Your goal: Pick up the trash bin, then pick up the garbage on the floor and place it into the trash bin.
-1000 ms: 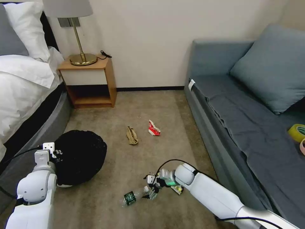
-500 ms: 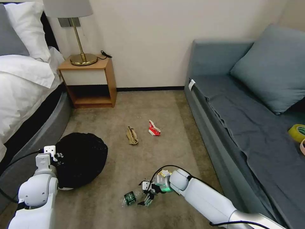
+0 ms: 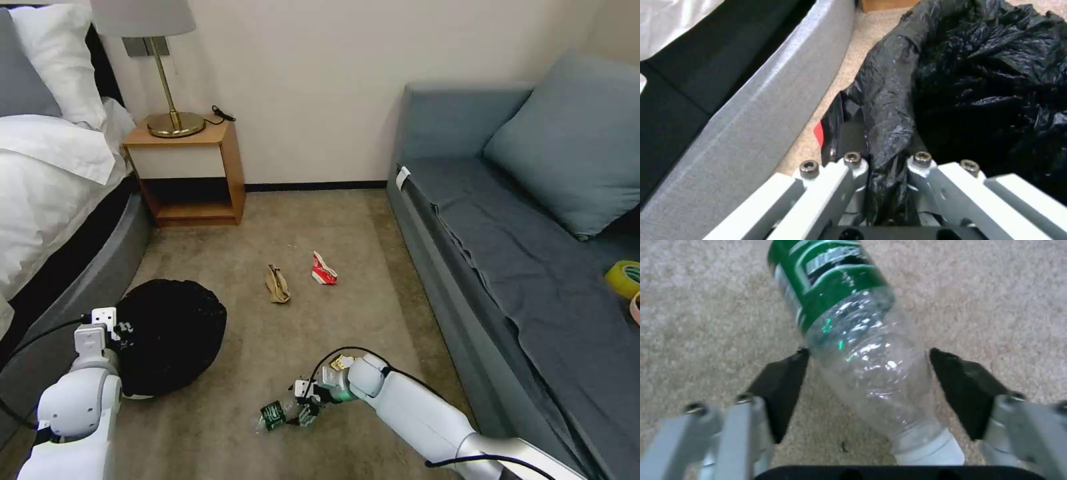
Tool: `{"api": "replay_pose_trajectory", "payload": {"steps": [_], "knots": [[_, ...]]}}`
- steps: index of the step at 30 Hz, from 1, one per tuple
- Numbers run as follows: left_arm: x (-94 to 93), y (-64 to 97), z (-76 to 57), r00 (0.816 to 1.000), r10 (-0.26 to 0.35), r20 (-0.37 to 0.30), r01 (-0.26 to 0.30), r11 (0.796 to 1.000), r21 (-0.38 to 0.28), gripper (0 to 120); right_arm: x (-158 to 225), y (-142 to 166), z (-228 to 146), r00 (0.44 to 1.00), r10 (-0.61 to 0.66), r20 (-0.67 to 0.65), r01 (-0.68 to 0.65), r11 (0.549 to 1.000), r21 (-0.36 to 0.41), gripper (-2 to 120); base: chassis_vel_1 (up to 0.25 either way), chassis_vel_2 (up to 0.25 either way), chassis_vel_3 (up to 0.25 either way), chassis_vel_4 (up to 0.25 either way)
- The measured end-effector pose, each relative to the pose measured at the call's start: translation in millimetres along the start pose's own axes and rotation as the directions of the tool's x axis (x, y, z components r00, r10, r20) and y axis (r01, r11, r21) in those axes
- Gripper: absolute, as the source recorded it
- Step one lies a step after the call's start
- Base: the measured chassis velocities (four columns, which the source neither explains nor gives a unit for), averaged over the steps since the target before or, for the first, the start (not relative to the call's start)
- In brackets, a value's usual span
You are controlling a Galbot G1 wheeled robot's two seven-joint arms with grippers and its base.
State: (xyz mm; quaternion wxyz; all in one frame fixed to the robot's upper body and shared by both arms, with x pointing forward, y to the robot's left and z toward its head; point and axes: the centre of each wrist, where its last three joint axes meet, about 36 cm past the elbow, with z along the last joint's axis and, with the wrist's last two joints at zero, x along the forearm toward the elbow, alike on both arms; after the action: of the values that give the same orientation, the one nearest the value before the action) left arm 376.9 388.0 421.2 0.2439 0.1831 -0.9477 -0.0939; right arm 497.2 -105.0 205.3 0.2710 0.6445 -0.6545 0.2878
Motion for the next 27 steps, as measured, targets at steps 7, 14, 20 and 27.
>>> {"api": "replay_pose_trajectory", "payload": {"steps": [7, 14, 20, 27], "knots": [[-1.8, -3.0, 0.5, 1.000, 0.006, -0.002, -0.006, 1.000, 0.003, 4, 2.0, -4.5, 0.7, 1.000, 0.006, 0.005, -0.006, 1.000, 0.003, 42, 0.000, 0.000, 0.000, 0.000], [-1.8, -3.1, 0.8, 1.000, 0.005, -0.003, -0.005, 1.000, 0.003, 4, 7.3, -9.7, 2.1, 1.000, 0.016, 0.015, -0.016, 1.000, 0.010, 23, 0.000, 0.000, 0.000, 0.000], [-0.5, -3.1, 2.5, 1.000, 0.006, -0.003, -0.006, 1.000, 0.000, 4, 19.0, -18.3, 6.0, 0.999, 0.043, 0.023, -0.044, 0.999, 0.009, 14, 0.000, 0.000, 0.000, 0.000], [4.9, -3.5, 3.7, 1.000, 0.010, 0.001, -0.010, 1.000, -0.006, 4, 40.1, -30.7, 10.5, 0.993, 0.096, 0.062, -0.095, 0.995, -0.015, 14, 0.000, 0.000, 0.000, 0.000]]}}
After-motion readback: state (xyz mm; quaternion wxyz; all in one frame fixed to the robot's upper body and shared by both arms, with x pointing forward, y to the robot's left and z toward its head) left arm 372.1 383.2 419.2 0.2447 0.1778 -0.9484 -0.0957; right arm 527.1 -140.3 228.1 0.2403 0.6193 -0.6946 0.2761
